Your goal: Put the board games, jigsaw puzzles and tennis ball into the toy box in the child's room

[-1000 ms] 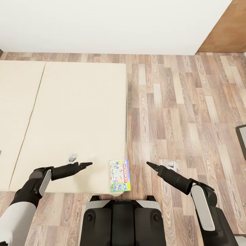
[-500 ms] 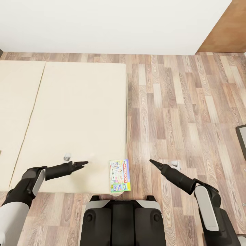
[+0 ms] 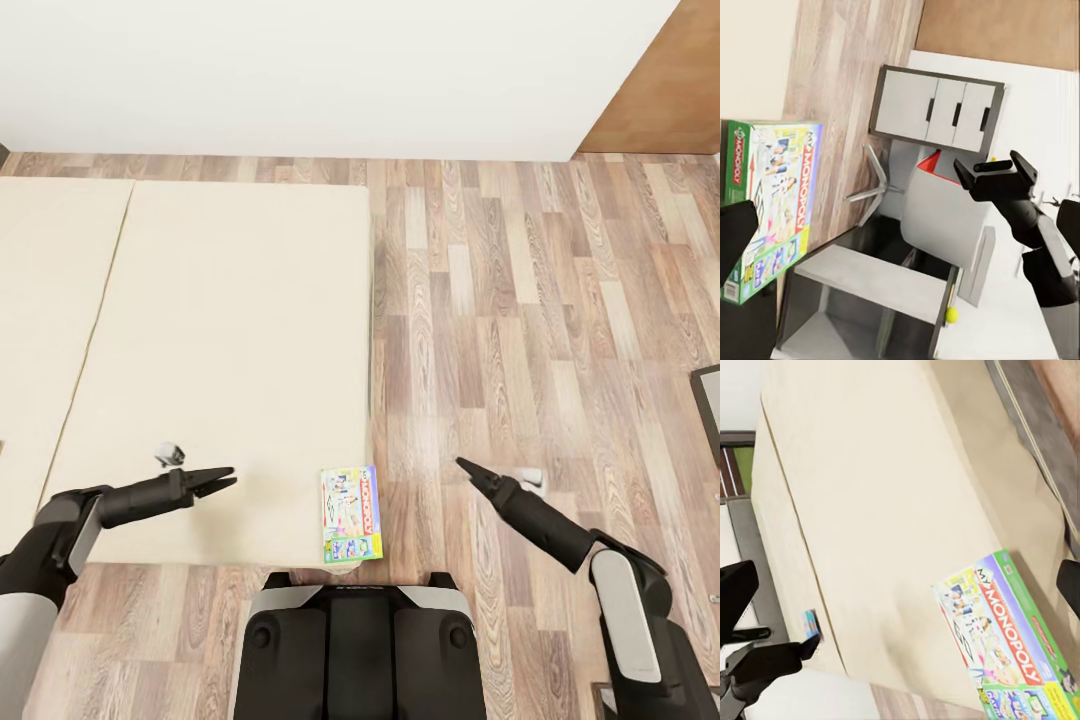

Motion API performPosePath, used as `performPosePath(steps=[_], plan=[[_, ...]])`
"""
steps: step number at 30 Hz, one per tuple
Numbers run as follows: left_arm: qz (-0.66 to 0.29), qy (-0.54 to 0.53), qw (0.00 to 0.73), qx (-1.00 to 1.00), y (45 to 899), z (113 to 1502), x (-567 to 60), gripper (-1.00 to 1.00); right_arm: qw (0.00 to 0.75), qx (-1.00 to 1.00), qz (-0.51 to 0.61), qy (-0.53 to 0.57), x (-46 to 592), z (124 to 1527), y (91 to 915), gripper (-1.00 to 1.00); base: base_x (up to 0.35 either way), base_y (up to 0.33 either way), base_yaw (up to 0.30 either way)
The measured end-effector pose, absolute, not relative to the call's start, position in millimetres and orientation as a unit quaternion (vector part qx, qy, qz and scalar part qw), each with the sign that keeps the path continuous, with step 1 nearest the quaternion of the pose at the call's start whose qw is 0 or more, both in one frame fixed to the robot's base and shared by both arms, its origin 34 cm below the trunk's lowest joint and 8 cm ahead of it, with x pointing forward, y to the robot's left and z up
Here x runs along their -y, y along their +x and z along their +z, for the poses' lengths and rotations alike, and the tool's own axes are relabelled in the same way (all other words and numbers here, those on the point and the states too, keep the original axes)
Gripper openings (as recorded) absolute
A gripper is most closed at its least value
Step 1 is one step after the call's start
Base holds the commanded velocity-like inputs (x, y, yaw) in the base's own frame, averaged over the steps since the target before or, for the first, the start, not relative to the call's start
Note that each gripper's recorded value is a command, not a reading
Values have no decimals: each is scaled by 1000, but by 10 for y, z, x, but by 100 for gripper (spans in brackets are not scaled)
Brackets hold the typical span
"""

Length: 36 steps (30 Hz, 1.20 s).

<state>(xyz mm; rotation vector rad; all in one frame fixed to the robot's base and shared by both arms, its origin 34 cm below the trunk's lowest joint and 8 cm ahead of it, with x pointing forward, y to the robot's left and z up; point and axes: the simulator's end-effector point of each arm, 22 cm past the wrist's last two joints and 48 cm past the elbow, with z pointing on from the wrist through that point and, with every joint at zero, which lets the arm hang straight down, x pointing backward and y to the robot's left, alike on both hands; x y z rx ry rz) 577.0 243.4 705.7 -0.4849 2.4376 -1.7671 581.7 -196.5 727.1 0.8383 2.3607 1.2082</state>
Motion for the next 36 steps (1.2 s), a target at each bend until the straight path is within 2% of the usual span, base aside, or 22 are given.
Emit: performPosePath(steps=[22,36], plan=[[-596,-166,42,-784,5655,7158,-2513,100,191,-828,433,300,2026,7320,5843,100,0,0,0],[-591,-181,67,-783,5760,7191,-2669,100,193,-826,435,301,2024,7329,5852,100,0,0,0]])
